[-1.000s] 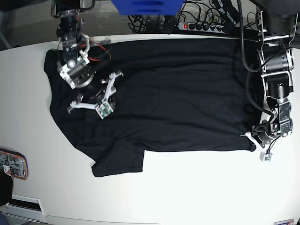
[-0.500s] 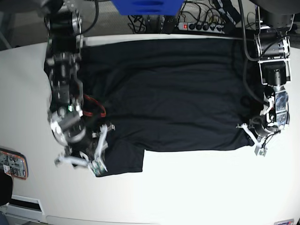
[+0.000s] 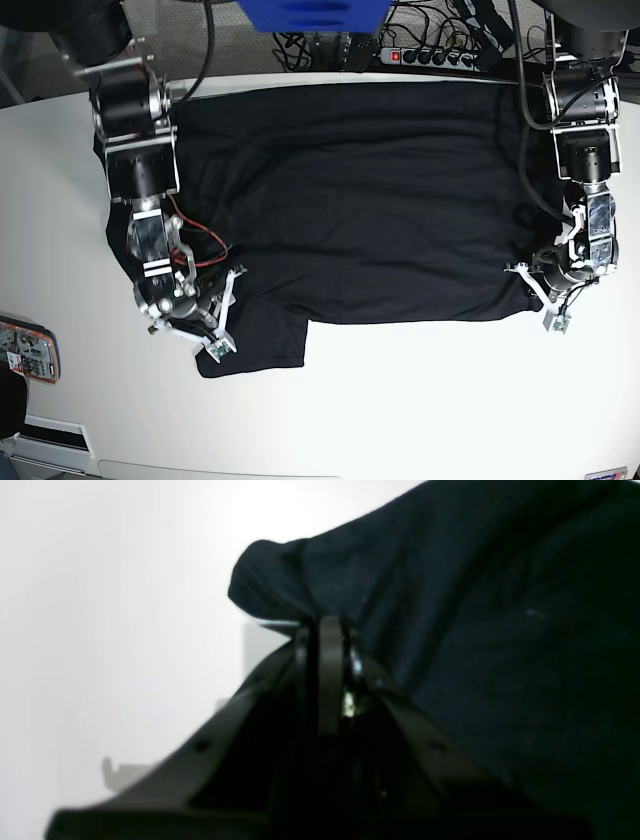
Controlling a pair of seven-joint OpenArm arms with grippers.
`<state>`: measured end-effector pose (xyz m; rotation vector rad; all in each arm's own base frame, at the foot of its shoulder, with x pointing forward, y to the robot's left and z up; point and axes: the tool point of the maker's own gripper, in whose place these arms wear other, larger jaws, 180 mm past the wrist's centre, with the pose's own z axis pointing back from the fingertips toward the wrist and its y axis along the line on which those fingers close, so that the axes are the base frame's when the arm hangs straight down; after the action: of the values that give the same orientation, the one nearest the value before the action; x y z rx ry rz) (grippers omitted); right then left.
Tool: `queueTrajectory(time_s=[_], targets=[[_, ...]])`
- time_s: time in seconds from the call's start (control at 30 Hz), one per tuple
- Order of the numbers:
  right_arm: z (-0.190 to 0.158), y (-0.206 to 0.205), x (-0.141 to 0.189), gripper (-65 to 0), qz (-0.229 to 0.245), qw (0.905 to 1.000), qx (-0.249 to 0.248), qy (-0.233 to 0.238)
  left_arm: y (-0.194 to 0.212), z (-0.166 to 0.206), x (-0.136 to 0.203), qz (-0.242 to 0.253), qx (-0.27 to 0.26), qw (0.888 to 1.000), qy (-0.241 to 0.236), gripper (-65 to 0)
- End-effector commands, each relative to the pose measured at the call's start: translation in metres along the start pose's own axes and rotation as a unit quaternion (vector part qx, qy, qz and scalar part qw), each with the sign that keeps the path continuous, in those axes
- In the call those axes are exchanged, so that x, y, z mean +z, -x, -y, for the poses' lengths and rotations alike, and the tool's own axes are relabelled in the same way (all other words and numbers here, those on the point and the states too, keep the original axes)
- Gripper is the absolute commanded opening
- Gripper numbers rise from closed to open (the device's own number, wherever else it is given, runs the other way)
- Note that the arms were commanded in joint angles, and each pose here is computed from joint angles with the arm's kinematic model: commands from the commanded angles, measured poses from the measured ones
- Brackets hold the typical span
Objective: Fold the T-shirt properly
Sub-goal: 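Grasp the shirt side near the hem with both grippers, then lift the hem and fold it over toward the collar with both grippers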
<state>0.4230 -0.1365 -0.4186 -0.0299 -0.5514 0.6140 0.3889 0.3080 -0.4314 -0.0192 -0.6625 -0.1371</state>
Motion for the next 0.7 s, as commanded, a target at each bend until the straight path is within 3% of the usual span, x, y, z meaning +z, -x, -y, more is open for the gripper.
queueTrajectory(time_s=[0.0, 0.1, 0.3, 0.47, 0.67], targets=[[0.025, -0.032, 0.009, -42.4, 0.038, 0.9991, -0.006, 0.019, -0.003, -0.007, 0.003, -0.008, -0.008, 1.0, -0.007, -65.0], [0.032, -0.034, 0.004, -41.1, 0.032, 0.9992, -0.015, 0.016, -0.003, -0.007, 0.003, -0.008, -0.008, 1.0, -0.007, -65.0], [0.022, -0.037, 0.005, -26.5, 0.037, 0.9991, 0.016, -0.015, -0.003, -0.007, 0.004, -0.008, -0.008, 1.0, -0.008, -65.0], [0.045, -0.079, 0.017, -24.6, 0.089, 0.996, 0.013, -0.002, -0.003, -0.007, 0.004, -0.008, -0.008, 1.0, -0.008, -65.0], [0.061, -0.064, 0.003, -26.1, 0.105, 0.9906, -0.085, -0.023, 0.001, -0.007, 0.003, -0.012, -0.008, 1.0, -0.008, -65.0]])
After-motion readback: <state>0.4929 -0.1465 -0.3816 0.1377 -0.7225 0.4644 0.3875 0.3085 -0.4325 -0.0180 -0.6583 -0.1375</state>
